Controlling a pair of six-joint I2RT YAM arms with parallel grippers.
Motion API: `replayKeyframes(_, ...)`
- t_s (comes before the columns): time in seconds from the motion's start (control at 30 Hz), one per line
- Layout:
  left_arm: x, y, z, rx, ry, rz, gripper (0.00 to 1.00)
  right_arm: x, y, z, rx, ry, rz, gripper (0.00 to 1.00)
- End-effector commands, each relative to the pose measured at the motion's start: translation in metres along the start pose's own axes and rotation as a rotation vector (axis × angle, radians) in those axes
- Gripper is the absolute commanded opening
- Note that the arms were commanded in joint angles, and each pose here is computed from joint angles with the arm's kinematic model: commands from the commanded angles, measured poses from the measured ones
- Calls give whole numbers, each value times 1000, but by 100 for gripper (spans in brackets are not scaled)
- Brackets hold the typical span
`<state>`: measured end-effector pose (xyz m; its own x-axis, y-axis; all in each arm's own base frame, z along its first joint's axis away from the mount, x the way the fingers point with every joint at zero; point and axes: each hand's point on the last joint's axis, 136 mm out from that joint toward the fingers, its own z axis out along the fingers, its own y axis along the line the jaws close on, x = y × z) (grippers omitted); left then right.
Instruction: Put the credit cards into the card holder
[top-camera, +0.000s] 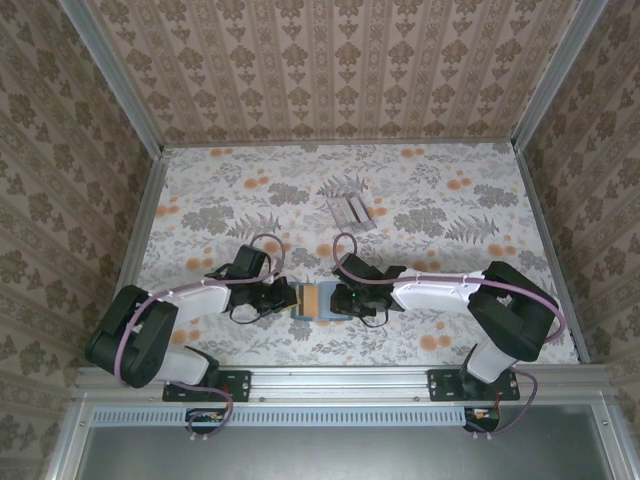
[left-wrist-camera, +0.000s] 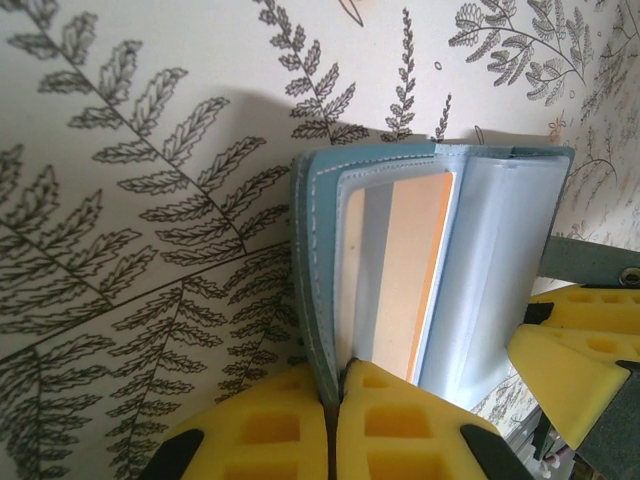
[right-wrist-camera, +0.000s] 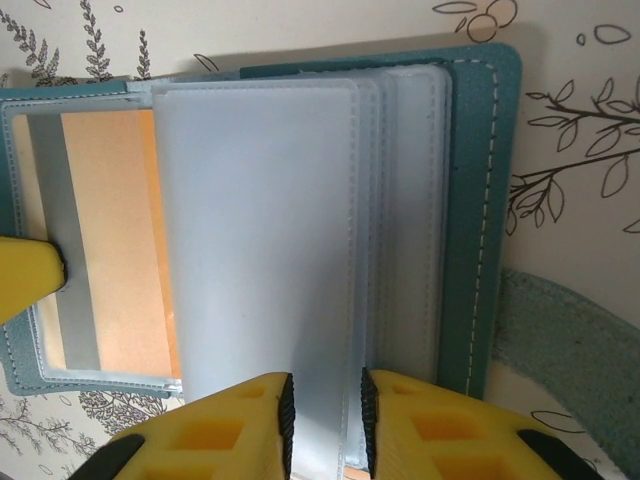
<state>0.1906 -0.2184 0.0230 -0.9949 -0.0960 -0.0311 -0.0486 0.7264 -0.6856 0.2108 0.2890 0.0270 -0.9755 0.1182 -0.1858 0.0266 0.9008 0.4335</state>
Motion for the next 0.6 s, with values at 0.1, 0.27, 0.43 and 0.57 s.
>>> replayKeyframes(0.1,7,12,5,-50,25,-13,7,-3,13,-2,-27,0,-19,25)
replayKeyframes(0.27,6,12,6,-49,26,-13,7,-5,15,-4,-33,-6,-25,19)
replayKeyframes(0.43,6,11,7,-47,30,-13,7,-6,21,-6,-60,-12,-31,23)
replayKeyframes(0.57,5,9,7,-41,30,-12,7,-8,33,-11,-126,-28,-44,27)
